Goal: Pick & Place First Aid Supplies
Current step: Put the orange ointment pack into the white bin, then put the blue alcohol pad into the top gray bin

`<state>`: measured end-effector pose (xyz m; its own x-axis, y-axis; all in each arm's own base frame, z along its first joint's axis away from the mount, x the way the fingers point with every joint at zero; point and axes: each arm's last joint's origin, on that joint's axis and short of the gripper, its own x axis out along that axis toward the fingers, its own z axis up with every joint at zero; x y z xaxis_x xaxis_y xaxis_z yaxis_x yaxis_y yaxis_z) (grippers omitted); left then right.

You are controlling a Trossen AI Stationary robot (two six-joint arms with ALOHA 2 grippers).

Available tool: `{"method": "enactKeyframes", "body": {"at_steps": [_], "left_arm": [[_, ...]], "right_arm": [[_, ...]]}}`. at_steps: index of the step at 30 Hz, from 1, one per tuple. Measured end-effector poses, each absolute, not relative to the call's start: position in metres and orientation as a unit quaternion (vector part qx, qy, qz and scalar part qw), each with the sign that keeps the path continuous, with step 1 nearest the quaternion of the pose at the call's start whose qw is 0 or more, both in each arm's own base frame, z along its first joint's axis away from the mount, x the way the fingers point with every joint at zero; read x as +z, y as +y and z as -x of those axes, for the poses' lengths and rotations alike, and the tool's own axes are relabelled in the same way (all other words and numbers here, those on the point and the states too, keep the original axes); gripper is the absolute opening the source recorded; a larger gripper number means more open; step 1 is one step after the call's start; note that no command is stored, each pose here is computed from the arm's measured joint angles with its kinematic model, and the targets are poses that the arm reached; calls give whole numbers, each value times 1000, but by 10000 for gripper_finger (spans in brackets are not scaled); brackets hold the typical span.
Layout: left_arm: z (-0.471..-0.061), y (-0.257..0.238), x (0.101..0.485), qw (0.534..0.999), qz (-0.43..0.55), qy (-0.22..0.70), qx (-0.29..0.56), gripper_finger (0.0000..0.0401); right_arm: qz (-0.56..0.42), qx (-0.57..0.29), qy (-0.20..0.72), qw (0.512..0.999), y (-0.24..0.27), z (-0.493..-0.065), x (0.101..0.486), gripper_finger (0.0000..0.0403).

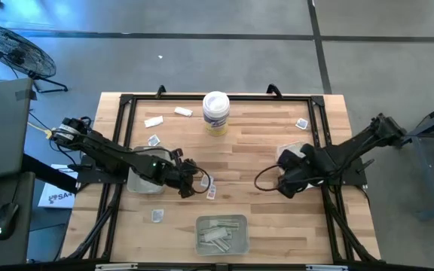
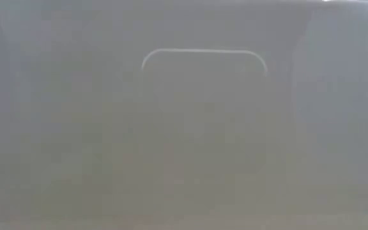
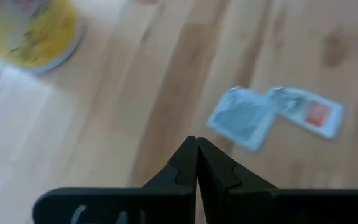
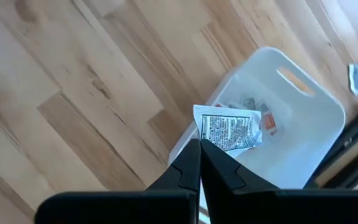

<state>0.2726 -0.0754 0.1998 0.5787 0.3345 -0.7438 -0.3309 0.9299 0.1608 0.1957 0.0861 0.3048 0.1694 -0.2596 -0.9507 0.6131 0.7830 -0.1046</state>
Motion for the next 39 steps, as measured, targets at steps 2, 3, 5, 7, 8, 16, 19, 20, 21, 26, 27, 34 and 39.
{"method": "enactKeyframes", "body": {"at_steps": [2,3,5,7,8,16,19,20,21,26,27,34,39], "left_arm": [[-275,-77,201,896,0,414,162,0],[-276,-78,202,898,1,413,152,0],[-277,-79,202,900,3,415,133,0],[-277,-80,202,900,6,418,126,0],[-277,-80,202,900,8,419,122,0],[-279,-81,203,905,5,410,113,0],[-280,-81,204,907,8,405,113,0],[-280,-81,204,907,8,405,113,0],[-280,-81,204,907,8,405,113,0],[-280,-81,204,907,8,405,113,0],[-280,-81,204,907,8,405,113,0],[-280,-81,204,906,8,407,112,0],[-280,-81,203,905,8,410,111,0]], "right_arm": [[-162,-301,571,746,88,-193,305,0],[-165,-304,568,746,89,-193,304,0],[-168,-313,571,740,89,-190,297,0],[-171,-323,587,723,87,-185,284,0],[-174,-329,593,714,86,-182,277,0],[-227,-357,578,698,55,-165,232,0],[-246,-369,589,675,38,-157,216,0],[-253,-371,595,667,33,-154,210,0],[-258,-374,600,658,28,-152,205,0],[-276,-374,602,649,13,-152,189,2],[-275,-366,601,655,12,-154,188,6],[-257,-345,602,673,5,-160,199,72],[-272,-332,580,692,6,-170,220,119]]}}
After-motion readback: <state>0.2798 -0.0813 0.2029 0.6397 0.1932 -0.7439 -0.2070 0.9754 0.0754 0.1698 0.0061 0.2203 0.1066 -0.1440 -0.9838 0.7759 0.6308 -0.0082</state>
